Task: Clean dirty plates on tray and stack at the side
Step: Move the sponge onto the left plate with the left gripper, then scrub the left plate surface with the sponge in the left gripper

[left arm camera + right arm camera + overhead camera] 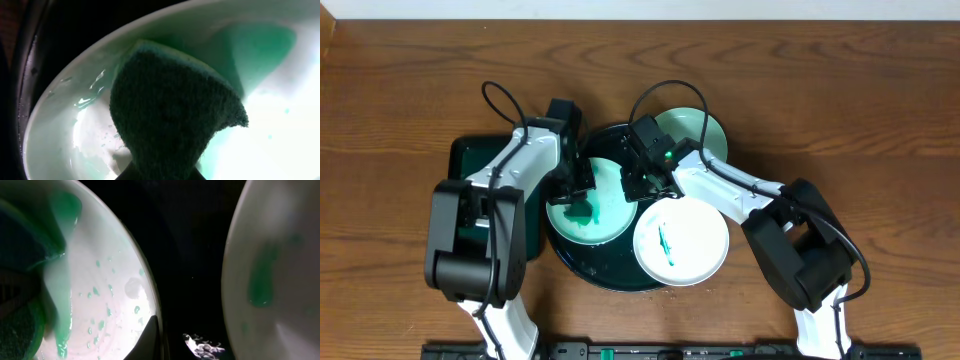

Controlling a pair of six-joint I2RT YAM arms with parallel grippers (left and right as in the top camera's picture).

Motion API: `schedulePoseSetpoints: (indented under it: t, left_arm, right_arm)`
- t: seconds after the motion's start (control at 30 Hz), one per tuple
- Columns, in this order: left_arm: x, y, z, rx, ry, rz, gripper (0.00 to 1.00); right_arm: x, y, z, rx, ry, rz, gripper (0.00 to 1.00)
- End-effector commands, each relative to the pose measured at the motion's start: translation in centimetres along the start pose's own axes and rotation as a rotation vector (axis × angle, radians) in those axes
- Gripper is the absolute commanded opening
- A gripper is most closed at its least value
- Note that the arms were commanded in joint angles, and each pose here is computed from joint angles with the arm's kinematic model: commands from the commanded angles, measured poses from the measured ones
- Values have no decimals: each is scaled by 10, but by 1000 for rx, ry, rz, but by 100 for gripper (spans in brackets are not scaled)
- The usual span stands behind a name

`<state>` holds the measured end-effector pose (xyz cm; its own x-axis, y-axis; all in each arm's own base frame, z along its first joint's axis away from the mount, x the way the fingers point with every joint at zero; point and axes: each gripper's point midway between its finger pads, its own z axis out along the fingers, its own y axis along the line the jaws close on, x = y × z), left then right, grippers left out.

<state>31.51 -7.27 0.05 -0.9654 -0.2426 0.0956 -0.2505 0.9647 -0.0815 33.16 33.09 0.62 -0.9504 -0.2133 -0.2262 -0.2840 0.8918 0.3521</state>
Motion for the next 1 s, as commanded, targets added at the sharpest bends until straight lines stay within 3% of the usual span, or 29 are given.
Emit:
schedulePoseSetpoints:
  t: [0.0,0.13,0.2,0.33,0.53,0.67,0.87,0.97]
  left_arm:
    - [16,-13,31,85,123,83,7]
    - [34,-57,18,379,170,344,7]
    - [35,-59,16,402,164,395,7]
    - [23,-35,23,253,137,320,7]
    - [11,42,6,-172,50,-49,7]
    - [8,54,-9,-235,-7,-118,7]
    - [5,49,-8,-214,-16,-115,40]
    - [8,44,-7,-185,4,-93,44]
  right_arm:
    - [4,0,8,-4,25,-21,1]
    - [4,1,8,-5,23,-22,1]
    - [4,1,8,-6,22,-22,1]
    - [4,1,8,-5,24,-22,1]
    - [4,1,8,-5,25,-21,1]
    - [4,1,8,-5,24,-22,1]
    - [4,1,8,-5,24,-22,1]
    - [4,1,8,-5,24,-22,1]
